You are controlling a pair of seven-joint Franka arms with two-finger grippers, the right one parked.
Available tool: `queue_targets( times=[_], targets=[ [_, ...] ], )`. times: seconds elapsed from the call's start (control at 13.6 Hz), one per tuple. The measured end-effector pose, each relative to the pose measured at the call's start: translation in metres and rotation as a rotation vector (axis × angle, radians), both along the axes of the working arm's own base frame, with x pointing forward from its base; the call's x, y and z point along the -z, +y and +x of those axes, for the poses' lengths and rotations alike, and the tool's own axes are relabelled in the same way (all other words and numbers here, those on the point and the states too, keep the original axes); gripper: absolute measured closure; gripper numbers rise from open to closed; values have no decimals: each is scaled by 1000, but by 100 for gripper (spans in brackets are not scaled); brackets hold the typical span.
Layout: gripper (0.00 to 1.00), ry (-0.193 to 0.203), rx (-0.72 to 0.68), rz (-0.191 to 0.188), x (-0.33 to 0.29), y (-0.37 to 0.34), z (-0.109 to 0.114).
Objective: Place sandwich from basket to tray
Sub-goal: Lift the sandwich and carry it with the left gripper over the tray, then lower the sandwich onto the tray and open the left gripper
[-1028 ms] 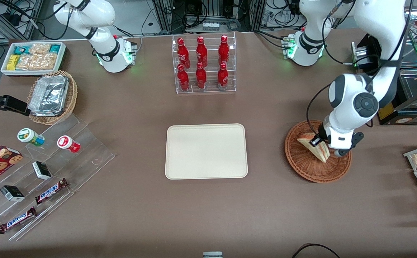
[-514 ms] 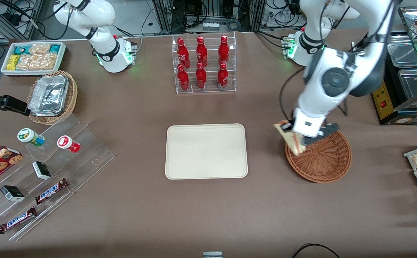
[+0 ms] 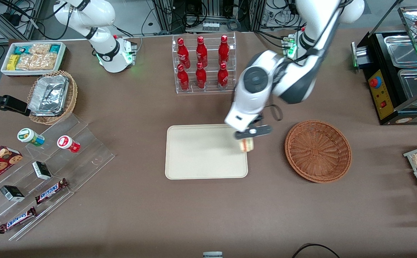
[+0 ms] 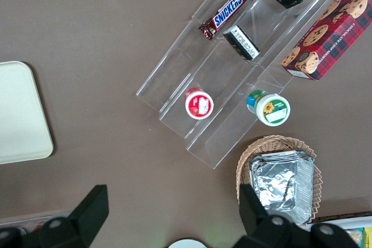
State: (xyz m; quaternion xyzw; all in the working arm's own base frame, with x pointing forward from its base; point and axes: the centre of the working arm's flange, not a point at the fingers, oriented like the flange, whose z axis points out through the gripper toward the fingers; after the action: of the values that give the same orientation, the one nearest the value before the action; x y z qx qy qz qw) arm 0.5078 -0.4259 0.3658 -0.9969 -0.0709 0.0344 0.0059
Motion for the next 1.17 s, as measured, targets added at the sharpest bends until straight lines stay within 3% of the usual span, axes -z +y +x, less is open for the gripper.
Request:
queue_targets(
  times=[0.22, 0.37, 0.59, 0.73, 0.95, 1.17],
  targets=[
    [85, 3, 34, -7, 47, -58, 1],
    [85, -29, 57, -35, 75, -82, 2],
    [85, -90, 112, -22, 104, -96, -1],
    [85, -120, 121, -39, 116, -100, 2],
    [85, -132, 129, -49, 123, -104, 0],
    [59, -135, 135, -51, 126, -108, -2]
  ],
)
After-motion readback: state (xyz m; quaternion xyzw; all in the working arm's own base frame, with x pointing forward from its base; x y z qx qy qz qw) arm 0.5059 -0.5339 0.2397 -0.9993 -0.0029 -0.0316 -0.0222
